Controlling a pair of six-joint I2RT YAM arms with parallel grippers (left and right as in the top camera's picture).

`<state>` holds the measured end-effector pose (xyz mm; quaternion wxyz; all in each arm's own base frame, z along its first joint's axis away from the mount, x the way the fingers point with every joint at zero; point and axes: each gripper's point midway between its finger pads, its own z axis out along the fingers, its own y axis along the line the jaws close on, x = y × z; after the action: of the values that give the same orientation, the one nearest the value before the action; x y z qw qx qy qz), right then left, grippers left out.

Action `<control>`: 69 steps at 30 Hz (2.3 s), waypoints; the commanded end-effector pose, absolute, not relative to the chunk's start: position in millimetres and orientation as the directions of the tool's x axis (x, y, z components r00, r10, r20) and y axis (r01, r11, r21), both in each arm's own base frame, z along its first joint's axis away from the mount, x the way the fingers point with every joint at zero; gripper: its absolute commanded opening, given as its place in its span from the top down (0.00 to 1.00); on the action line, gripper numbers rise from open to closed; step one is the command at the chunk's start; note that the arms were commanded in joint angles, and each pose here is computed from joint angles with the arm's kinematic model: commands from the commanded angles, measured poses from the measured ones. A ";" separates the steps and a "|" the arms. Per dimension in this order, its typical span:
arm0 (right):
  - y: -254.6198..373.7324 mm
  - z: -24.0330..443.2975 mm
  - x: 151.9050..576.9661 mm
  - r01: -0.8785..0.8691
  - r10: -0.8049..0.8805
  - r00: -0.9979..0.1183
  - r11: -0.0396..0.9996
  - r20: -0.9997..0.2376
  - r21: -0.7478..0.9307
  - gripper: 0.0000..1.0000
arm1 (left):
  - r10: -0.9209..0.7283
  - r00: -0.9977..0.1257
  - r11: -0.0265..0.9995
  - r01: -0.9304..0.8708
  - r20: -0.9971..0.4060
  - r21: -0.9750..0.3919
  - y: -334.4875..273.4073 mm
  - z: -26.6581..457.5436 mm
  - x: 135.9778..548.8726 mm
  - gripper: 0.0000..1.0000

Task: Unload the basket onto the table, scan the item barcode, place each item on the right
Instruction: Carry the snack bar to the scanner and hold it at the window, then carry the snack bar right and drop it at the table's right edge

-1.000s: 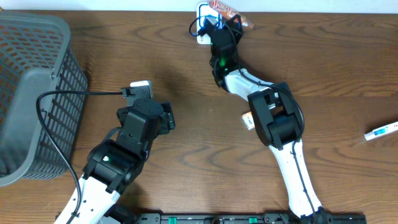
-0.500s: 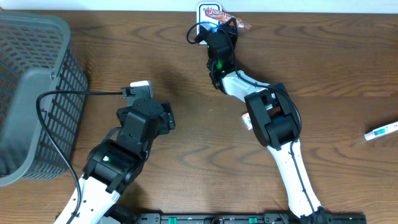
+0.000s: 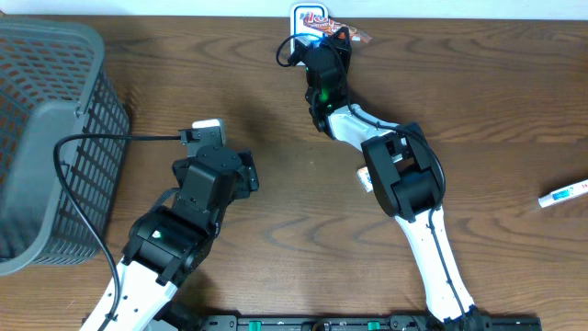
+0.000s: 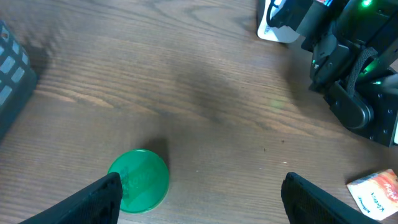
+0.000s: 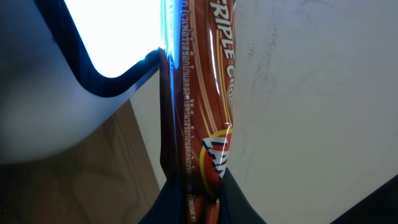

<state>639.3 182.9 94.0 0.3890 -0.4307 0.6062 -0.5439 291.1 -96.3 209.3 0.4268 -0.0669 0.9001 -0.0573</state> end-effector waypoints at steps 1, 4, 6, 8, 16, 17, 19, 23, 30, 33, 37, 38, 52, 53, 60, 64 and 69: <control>188.8 107.6 638.0 -0.095 -0.944 -0.328 0.005 0.026 -0.995 0.99 | -0.153 -0.627 0.988 -0.076 -0.764 -0.136 -92.3 207.5 291.4 0.17; 193.1 120.0 636.4 -0.077 -0.946 -0.324 0.015 0.010 -0.997 0.99 | -0.153 -0.627 0.988 -0.076 -0.764 -0.136 -92.3 207.5 291.4 0.17; 194.1 137.1 635.2 -0.050 -0.945 -0.325 0.037 -0.019 -0.998 0.99 | -0.153 -0.627 0.988 -0.076 -0.764 -0.136 -92.3 207.5 291.4 0.17; 190.9 162.6 632.8 -0.010 -0.938 -0.340 0.070 -0.063 -0.997 0.99 | -0.153 -0.627 0.988 -0.076 -0.764 -0.136 -92.3 207.5 291.4 0.17; 152.6 252.9 588.7 0.023 -0.800 -0.455 0.428 -0.391 -0.903 0.99 | -0.153 -0.627 0.988 -0.076 -0.764 -0.136 -92.3 207.5 291.4 0.17; 147.5 254.5 581.1 -0.010 -0.788 -0.468 0.458 -0.401 -0.889 0.99 | -0.153 -0.627 0.988 -0.076 -0.764 -0.136 -92.3 207.5 291.4 0.17; 133.4 256.2 560.0 -0.070 -0.726 -0.507 0.571 -0.464 -0.818 0.99 | -0.153 -0.627 0.988 -0.076 -0.764 -0.136 -92.3 207.5 291.4 0.17; 106.8 241.1 515.1 -0.186 -0.574 -0.625 0.768 -0.530 -0.612 0.99 | -0.153 -0.627 0.988 -0.076 -0.764 -0.136 -92.3 207.5 291.4 0.17; 19.8 195.1 446.4 -0.035 -0.132 -0.900 0.972 -0.415 -0.233 0.99 | -0.153 -0.627 0.988 -0.076 -0.764 -0.136 -92.3 207.5 291.4 0.17; -38.1 175.9 420.0 0.099 0.025 -0.950 0.969 -0.310 -0.227 0.99 | -0.153 -0.627 0.988 -0.076 -0.764 -0.136 -92.3 207.5 291.4 0.17; -90.6 152.3 397.5 0.212 0.156 -0.958 0.951 -0.243 -0.224 0.99 | -0.153 -0.627 0.988 -0.076 -0.764 -0.136 -92.3 207.5 291.4 0.17; -102.5 144.6 392.2 0.248 0.197 -0.952 0.945 -0.233 -0.215 0.99 | -0.153 -0.627 0.988 -0.076 -0.764 -0.136 -92.3 207.5 291.4 0.17; -267.8 69.3 289.0 0.745 0.710 -0.666 0.648 -0.228 -0.157 0.68 | -0.152 -0.627 0.988 -0.075 -0.764 -0.135 -92.3 207.5 291.4 0.17; -270.0 69.2 287.5 0.757 0.725 -0.651 0.642 -0.225 -0.122 0.41 | -0.153 -0.627 0.988 -0.076 -0.764 -0.136 -92.3 207.5 291.4 0.17; -257.8 106.0 320.3 0.688 0.696 -0.677 0.714 -0.241 0.128 0.01 | -0.153 -0.627 0.988 -0.076 -0.764 -0.136 -92.3 207.5 291.4 0.17; -235.5 146.7 350.4 0.601 0.612 -0.734 0.787 -0.293 0.139 0.01 | -0.153 -0.627 0.988 -0.076 -0.764 -0.136 -92.3 207.5 291.4 0.17; -160.1 184.2 395.5 0.385 0.407 -0.838 0.913 -0.364 0.133 0.01 | -0.153 -0.627 0.988 -0.076 -0.764 -0.136 -92.3 207.5 291.4 0.17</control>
<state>371.9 -209.7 161.6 0.1698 0.2861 0.9430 0.0043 290.8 -96.0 208.1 0.4254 -0.0666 0.9008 -0.0562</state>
